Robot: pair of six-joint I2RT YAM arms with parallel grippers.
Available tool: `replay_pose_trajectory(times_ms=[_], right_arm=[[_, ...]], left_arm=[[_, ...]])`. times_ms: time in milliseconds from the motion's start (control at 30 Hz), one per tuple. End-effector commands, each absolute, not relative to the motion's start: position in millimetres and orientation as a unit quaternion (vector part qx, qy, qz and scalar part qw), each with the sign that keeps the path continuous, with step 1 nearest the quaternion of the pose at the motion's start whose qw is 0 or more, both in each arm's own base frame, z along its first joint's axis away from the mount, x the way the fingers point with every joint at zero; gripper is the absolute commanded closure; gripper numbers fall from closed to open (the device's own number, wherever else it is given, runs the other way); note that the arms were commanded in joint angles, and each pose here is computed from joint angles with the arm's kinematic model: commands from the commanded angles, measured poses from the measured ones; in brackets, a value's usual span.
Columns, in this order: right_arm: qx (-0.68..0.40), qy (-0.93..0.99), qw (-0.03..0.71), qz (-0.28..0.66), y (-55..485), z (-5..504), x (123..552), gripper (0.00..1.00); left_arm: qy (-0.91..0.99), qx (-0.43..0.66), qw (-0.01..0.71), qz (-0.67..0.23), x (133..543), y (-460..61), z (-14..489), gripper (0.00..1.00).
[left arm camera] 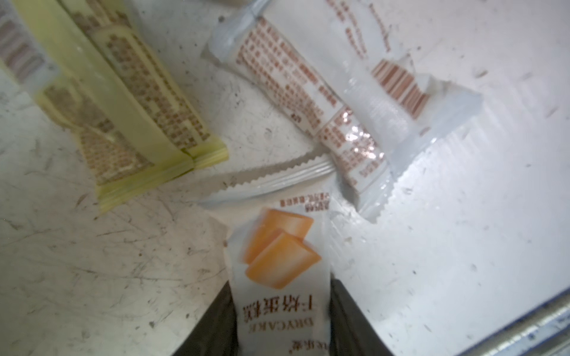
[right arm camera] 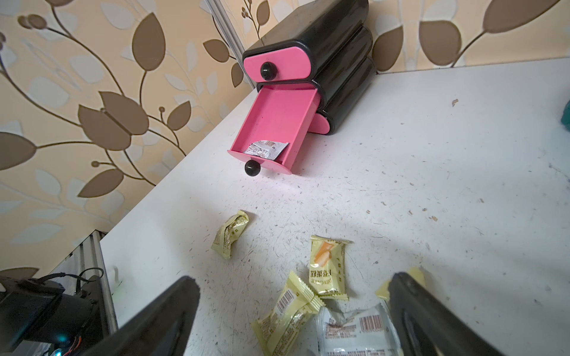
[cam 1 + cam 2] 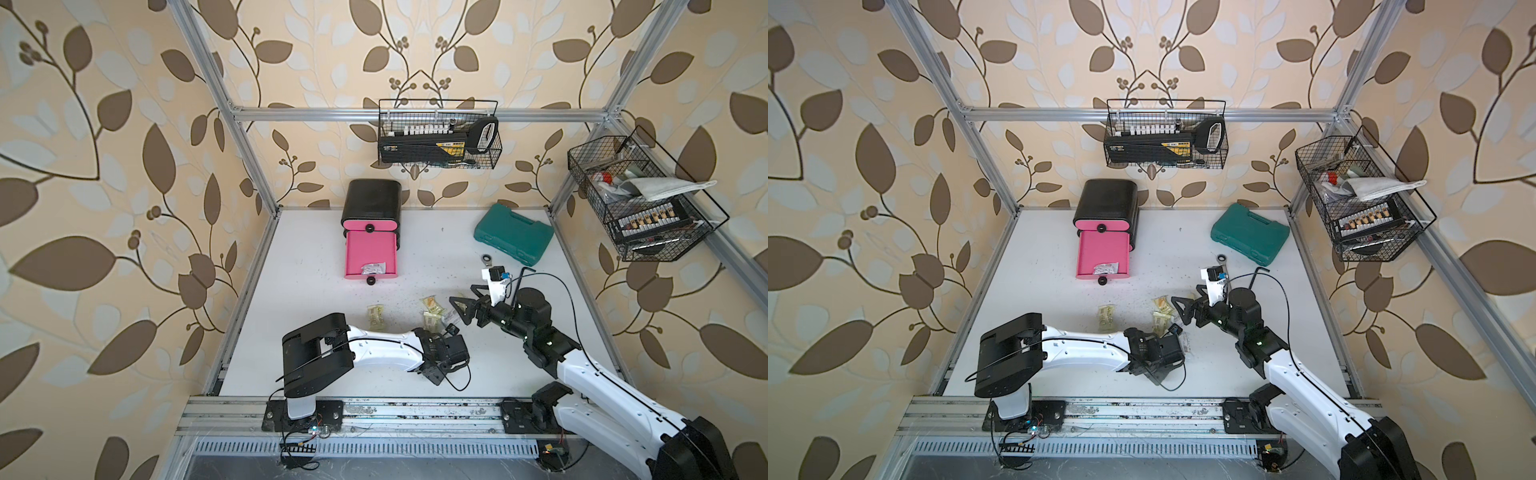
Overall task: Place the cookies into the drawer by color
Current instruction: Pick up the cookie at the center of the board.
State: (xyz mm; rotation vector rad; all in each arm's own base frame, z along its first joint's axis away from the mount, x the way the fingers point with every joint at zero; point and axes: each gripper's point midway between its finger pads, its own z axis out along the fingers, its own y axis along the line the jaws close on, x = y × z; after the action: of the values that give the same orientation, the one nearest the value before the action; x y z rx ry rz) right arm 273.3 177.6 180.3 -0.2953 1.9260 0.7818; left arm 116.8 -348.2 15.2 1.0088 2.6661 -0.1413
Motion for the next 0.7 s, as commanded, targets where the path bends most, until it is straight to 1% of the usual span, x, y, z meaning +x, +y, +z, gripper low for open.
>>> replay_pose_trajectory(times_ms=[0,233,400,567,667], right_arm=[[-0.123,0.787,0.509,0.326,180,191,277,0.01],[-0.124,0.786,0.51,0.326,180,192,277,0.01],[-0.121,0.789,0.509,0.323,179,189,278,0.01],[-0.12,0.788,0.511,0.321,178,190,278,0.01],[-0.119,0.787,0.514,0.32,177,190,277,0.01]], left_arm=[[0.933,0.339,0.125,-0.003,114,-324,-5,0.58],[0.937,0.309,0.162,-0.024,123,-327,14,0.66],[0.936,0.294,0.194,-0.028,139,-325,41,0.69],[0.938,0.256,0.225,-0.058,166,-315,77,0.69],[0.937,0.224,0.254,-0.084,191,-301,106,0.69]])
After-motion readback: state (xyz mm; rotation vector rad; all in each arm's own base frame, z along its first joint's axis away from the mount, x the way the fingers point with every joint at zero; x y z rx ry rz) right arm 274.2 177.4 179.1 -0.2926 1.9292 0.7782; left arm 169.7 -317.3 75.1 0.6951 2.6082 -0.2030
